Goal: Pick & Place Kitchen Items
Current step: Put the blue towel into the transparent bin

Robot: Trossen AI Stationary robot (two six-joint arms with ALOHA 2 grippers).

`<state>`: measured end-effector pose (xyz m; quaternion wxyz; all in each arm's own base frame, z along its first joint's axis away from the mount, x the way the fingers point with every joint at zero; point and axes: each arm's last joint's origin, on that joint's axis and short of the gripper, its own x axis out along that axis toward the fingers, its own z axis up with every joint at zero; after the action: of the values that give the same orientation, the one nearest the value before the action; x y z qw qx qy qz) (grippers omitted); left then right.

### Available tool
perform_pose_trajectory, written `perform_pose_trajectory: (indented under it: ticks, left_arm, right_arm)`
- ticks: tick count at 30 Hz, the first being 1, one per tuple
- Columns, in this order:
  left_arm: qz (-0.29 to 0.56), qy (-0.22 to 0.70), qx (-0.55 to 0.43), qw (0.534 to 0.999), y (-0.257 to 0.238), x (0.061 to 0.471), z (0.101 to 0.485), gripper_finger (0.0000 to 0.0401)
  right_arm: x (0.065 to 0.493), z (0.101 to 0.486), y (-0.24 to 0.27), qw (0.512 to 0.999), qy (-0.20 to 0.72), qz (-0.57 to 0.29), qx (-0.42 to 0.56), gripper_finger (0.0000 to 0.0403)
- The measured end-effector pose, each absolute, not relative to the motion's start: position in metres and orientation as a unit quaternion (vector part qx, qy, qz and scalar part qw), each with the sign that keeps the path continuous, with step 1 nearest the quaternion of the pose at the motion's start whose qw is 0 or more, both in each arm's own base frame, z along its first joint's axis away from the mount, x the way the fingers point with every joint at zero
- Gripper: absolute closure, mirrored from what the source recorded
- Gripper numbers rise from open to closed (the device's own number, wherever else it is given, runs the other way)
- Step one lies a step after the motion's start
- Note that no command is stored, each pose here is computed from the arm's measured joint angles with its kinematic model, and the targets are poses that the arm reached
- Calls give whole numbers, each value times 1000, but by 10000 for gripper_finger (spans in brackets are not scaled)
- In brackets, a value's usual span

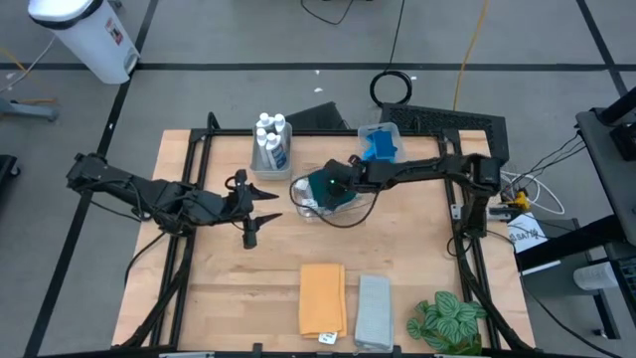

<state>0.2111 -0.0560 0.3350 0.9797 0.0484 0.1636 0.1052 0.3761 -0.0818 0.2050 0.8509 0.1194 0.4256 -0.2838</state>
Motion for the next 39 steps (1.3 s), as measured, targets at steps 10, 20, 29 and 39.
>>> perform_pose_trajectory:
  ticks: [10,20,29,39]
  left_arm:
    - [116,164,47,978,-52,212,335,192]
    - [116,169,52,977,-52,212,334,192]
    - [115,169,53,977,-52,212,334,192]
    - [116,169,53,977,-52,212,334,192]
  right_arm:
    - [385,161,-108,833,458,-279,139,381]
    - [376,210,-102,865,406,-253,151,398]
    - [363,216,-103,851,435,-263,132,402]
    - [351,179,-123,837,438,-294,143,402]
